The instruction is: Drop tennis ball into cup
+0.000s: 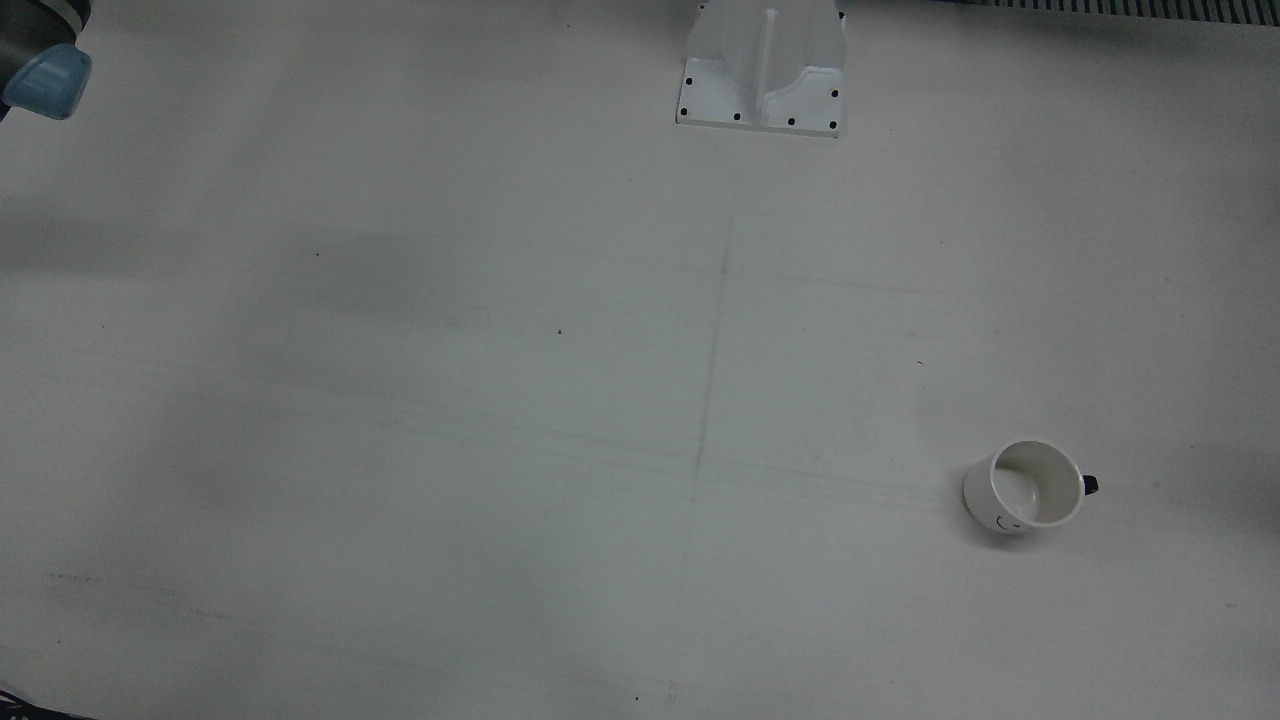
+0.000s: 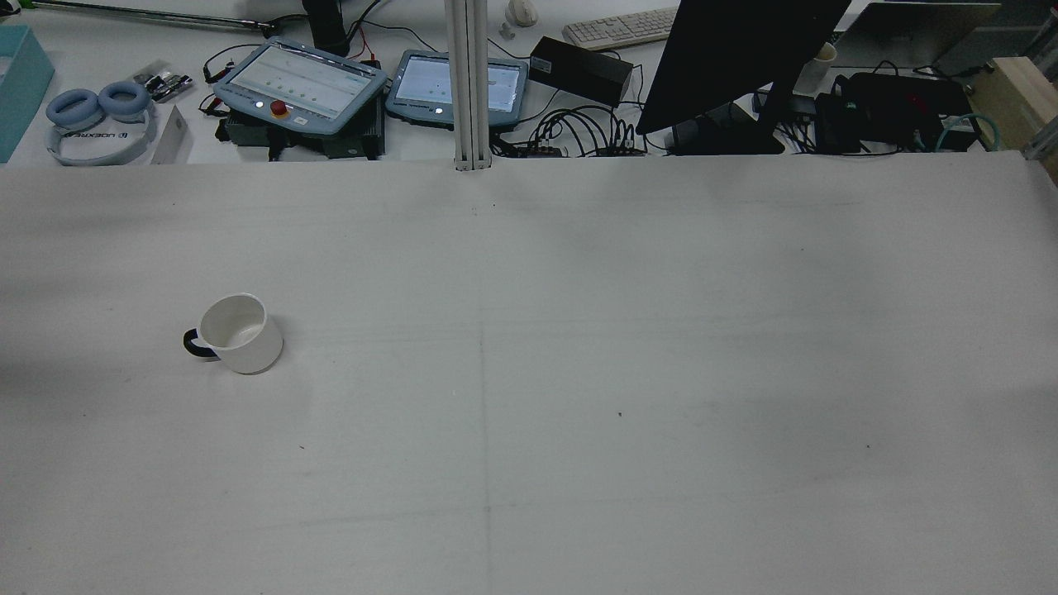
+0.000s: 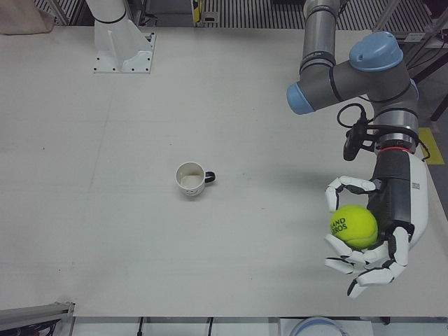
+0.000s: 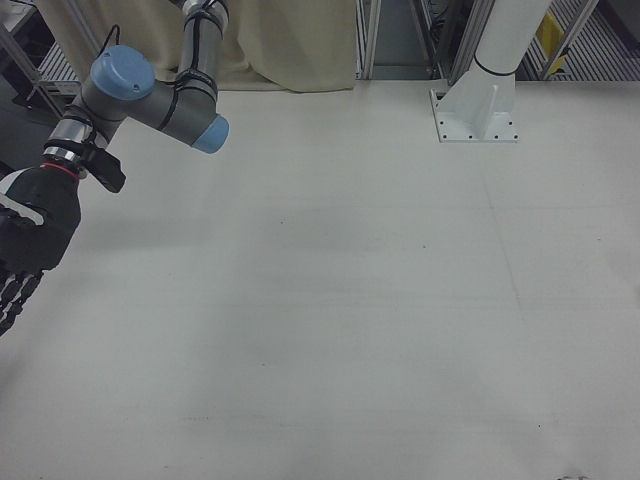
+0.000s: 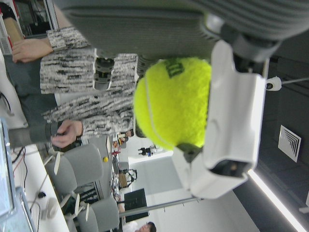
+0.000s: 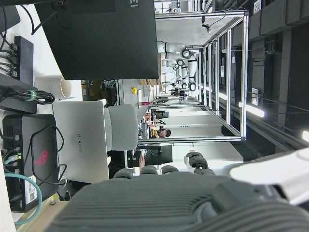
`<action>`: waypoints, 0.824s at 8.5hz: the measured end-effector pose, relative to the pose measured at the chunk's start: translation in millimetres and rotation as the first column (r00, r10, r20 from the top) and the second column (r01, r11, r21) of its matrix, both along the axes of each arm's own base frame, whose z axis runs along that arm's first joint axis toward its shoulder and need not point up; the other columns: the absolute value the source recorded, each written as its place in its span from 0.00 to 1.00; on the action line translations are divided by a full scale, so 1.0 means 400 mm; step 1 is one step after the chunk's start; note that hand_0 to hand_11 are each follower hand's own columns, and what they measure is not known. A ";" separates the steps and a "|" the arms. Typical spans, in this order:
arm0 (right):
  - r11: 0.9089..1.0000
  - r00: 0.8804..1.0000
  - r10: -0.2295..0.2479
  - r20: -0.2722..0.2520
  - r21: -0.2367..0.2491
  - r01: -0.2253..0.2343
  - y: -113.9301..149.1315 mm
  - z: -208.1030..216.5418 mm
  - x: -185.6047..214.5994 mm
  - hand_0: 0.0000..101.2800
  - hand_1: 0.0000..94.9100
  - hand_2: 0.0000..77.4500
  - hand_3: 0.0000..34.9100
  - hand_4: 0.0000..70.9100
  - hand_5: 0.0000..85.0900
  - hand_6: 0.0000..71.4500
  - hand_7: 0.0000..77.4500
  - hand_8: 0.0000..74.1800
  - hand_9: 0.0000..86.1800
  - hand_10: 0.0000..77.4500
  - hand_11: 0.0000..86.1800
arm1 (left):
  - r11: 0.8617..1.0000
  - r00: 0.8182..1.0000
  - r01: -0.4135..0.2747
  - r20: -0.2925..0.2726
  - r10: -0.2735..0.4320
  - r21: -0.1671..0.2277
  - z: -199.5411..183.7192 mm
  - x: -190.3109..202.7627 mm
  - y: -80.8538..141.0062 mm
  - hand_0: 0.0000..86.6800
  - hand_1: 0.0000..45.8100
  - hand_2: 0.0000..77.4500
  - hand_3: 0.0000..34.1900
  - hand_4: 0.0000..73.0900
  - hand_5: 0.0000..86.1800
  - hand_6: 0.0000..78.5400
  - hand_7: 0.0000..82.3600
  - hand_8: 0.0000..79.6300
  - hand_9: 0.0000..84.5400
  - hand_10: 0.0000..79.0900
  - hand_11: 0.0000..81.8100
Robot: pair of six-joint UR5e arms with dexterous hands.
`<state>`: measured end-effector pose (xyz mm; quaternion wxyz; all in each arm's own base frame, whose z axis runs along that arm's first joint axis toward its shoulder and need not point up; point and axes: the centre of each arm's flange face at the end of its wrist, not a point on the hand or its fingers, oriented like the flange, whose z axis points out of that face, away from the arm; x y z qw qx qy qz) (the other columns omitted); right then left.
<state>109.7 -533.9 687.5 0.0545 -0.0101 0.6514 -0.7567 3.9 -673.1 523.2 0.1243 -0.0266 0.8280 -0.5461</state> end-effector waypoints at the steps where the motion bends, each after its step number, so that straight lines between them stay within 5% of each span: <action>1: 1.000 1.000 0.000 0.000 0.000 0.000 0.000 -0.001 0.000 0.00 0.01 0.01 0.00 0.00 0.00 0.00 0.01 0.00 0.00 0.00 0.01 | 0.998 0.998 -0.061 -0.005 0.061 0.021 -0.026 0.101 0.007 0.92 0.20 0.78 0.51 0.06 0.34 0.69 0.49 0.43 0.39 0.09 0.19; 4: 1.000 1.000 0.000 0.001 0.001 0.000 0.000 -0.001 0.000 0.00 0.01 0.01 0.00 0.00 0.00 0.00 0.01 0.00 0.00 0.00 0.01 | 0.975 0.976 -0.219 -0.003 0.219 0.038 -0.040 0.368 0.055 0.92 0.20 0.78 0.59 0.02 0.34 0.69 0.49 0.43 0.38 0.07 0.16; 7: 1.000 1.000 0.000 0.000 0.001 0.000 0.000 -0.002 0.000 0.00 0.01 0.01 0.00 0.00 0.00 0.00 0.01 0.00 0.00 0.00 0.01 | 0.959 0.959 -0.282 0.008 0.282 0.016 0.056 0.424 0.182 0.92 0.20 0.77 0.66 0.01 0.31 0.69 0.49 0.43 0.39 0.03 0.13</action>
